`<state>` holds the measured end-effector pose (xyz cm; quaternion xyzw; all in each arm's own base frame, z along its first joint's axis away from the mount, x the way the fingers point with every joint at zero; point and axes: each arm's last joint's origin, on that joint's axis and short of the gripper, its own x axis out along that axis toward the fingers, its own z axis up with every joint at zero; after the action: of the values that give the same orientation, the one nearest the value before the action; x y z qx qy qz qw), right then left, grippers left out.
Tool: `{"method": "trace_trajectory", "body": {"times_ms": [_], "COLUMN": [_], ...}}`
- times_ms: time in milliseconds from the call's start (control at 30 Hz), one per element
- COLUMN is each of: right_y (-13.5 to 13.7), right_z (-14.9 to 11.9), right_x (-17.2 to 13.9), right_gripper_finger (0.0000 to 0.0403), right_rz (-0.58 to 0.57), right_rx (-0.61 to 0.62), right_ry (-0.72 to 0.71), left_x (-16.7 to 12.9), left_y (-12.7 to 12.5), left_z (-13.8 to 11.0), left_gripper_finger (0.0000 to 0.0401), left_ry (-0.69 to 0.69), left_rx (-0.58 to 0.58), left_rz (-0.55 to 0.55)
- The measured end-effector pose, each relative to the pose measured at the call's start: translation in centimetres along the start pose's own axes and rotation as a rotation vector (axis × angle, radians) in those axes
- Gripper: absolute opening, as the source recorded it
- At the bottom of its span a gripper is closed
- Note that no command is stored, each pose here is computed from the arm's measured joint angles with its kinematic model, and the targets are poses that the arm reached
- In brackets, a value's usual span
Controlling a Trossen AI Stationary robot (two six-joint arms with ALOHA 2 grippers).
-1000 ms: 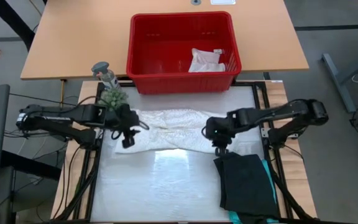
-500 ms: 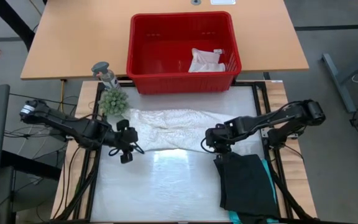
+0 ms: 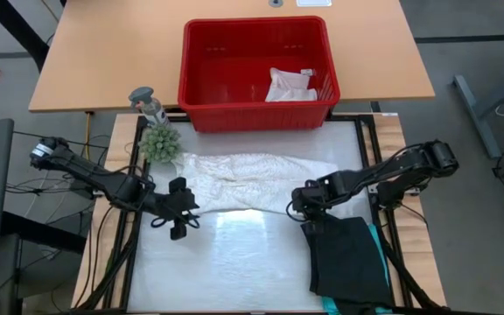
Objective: Fold Laundry from Bin
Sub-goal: Fold the white t-shirt
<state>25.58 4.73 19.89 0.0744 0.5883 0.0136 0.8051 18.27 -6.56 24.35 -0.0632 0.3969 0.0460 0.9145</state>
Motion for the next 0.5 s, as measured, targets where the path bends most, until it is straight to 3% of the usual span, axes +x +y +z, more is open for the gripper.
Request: {"method": "trace_trajectory", "body": {"times_ms": [267, 500], "right_y": [0.19, 0.0], "right_z": [0.07, -0.1], "right_x": [0.04, 0.06], "right_gripper_finger": [0.0088, 0.0088], "right_rz": [0.005, -0.027], "right_rx": [-0.023, -0.047], "right_ry": [-0.014, -0.001], "left_x": [-0.41, -0.42], "left_y": [-0.38, -0.3], "left_z": [0.86, 0.52], "left_gripper_finger": [0.0132, 0.0132], "left_ry": [-0.099, -0.107], "left_rx": [0.027, 0.015], "left_rz": [-0.046, -0.056]}}
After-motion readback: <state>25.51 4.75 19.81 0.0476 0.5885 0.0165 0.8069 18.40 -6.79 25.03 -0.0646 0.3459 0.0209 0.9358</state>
